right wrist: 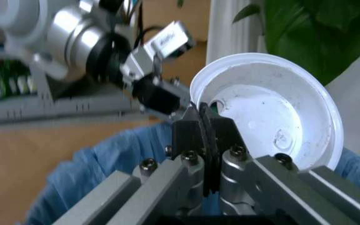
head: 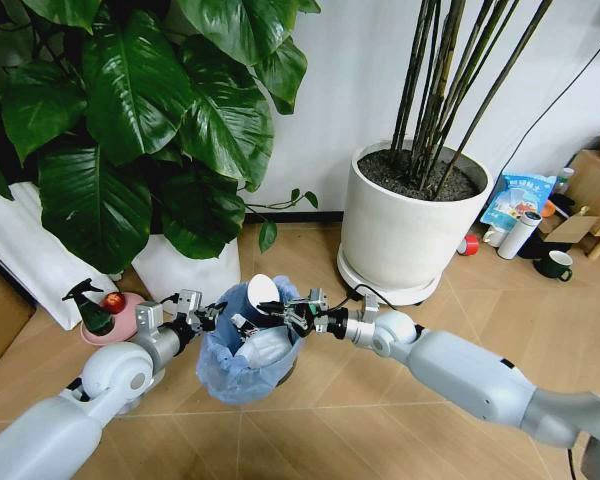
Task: Pick up the trash bin and place the garbage on the floor into it.
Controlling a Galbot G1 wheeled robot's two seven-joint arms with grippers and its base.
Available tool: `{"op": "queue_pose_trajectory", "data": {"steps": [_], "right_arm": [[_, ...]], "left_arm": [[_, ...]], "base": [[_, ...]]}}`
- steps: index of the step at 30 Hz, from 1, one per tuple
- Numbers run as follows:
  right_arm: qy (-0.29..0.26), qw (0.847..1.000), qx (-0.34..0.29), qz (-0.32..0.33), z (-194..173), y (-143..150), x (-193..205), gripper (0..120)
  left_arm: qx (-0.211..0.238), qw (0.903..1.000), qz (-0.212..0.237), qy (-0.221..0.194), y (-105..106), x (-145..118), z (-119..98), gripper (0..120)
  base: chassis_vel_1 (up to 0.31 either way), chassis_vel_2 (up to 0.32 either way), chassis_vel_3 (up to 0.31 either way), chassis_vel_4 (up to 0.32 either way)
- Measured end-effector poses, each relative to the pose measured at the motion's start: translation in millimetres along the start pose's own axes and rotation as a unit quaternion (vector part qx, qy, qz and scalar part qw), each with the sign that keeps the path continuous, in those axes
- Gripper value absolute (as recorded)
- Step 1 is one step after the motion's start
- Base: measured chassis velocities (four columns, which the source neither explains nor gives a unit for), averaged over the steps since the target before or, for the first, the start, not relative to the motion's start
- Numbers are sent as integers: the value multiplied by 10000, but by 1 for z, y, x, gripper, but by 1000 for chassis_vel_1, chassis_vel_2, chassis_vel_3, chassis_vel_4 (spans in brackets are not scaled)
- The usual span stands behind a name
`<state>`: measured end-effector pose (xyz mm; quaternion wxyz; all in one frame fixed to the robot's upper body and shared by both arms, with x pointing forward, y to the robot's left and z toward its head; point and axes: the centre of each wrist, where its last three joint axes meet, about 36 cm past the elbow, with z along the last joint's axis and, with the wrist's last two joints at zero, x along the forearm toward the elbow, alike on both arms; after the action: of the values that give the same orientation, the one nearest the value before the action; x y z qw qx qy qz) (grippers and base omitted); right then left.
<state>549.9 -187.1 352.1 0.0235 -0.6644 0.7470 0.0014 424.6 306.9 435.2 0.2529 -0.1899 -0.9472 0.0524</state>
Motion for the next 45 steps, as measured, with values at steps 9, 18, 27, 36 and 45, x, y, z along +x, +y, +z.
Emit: {"op": "queue_pose_trajectory", "data": {"steps": [9,18,27,36,45], "right_arm": [[454,9963,598,-416,-30,-23,1,27],[417,9961,569,-537,-33,-22,2,58],[48,9982,186,572,-19,-9,24,91],[38,9769,-60,2137,8,16,76,100],[678,9183,-148,3897,55,84,181,100]], "left_arm": [[-9,10000,-27,8,1,2,-2,0],[21,10000,-76,14,3,2,-4,0],[86,9998,-183,-48,7,5,-6,0],[117,9992,-358,-117,15,16,-5,0],[172,9981,-512,-298,22,28,-12,0]], "base": [[0,0,0,0],[0,0,0,0],[0,0,0,0],[0,0,0,0],[0,0,0,0]]}}
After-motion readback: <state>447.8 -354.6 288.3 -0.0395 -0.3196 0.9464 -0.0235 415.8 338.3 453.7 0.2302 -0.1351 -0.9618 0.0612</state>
